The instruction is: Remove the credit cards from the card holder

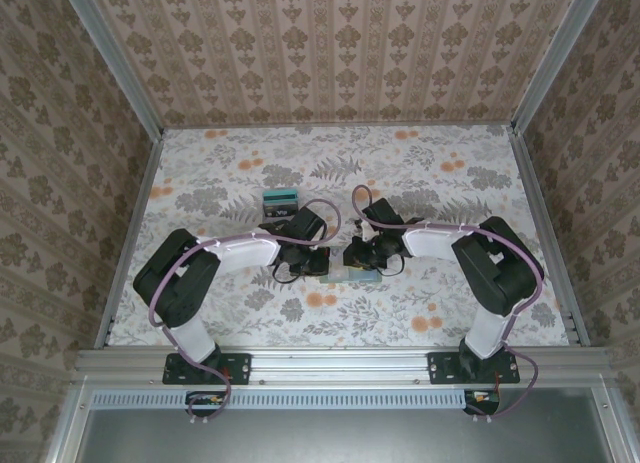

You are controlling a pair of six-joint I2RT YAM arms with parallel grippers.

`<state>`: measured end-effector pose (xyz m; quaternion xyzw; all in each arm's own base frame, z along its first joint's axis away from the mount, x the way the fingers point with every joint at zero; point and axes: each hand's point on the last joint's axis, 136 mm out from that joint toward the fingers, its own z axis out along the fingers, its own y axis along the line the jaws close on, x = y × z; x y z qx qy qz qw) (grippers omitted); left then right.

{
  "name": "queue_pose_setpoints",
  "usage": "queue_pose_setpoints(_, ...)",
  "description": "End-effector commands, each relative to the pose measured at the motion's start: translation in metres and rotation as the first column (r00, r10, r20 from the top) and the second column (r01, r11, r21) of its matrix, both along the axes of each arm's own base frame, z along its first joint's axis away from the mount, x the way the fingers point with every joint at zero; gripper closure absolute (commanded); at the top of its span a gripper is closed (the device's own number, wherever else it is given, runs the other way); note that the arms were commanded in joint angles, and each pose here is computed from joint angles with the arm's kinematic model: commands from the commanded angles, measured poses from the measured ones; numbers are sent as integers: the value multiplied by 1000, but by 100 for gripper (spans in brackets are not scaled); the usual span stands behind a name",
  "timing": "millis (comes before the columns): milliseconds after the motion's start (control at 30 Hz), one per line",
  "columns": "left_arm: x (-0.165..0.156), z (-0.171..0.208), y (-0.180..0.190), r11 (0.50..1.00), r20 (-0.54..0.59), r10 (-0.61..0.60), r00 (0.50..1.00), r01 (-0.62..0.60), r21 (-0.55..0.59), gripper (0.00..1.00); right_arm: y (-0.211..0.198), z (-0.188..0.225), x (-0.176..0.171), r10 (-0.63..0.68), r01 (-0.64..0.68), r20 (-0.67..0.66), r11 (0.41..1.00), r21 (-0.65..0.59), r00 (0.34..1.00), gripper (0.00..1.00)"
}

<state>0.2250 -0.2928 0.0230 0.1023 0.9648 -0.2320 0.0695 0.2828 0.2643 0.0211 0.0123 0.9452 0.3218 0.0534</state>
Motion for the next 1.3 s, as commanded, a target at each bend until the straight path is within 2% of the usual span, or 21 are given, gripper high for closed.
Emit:
queue_pose_setpoints(0, -11, -12, 7, 999, -43, -3, 999, 5, 41, 100, 8, -3, -7, 10, -8, -33, 999, 35, 999, 86)
queue_pose_setpoints(67, -11, -11, 7, 999, -42, -3, 999, 5, 41, 100, 7, -1, -7, 8, -7, -28, 999, 35, 1000, 100)
queue_pose_setpoints(233, -11, -11, 13, 998, -34, 7, 999, -5, 61, 100, -13, -1, -8, -23, 23, -15, 999, -40, 1000, 100)
queue_pose_setpoints(533, -11, -15, 23, 996, -41, 33, 999, -29, 89, 100, -50, -4, -13, -96, 94, -29, 993, -66, 995, 100)
queue_pose_setpoints(867, -11, -14, 18, 997, -43, 29, 999, -26, 78, 100, -40, 1, -12, -88, 88, -19, 996, -2, 996, 100)
queue_pose_setpoints(933, -12, -14, 18, 997, -44, 28, 999, -25, 77, 100, -36, 0, -10, -86, 86, -15, 996, 2, 996, 85)
queue_pose_setpoints(1000, -12, -15, 18, 997, -47, 29, 998, -25, 77, 100, -33, 0, -7, -87, 87, -17, 996, 12, 996, 75)
queue_pose_setpoints(1267, -13, -14, 16, 997, -48, 26, 999, -22, 73, 100, -21, -5, -1, -84, 85, -23, 996, 33, 996, 73)
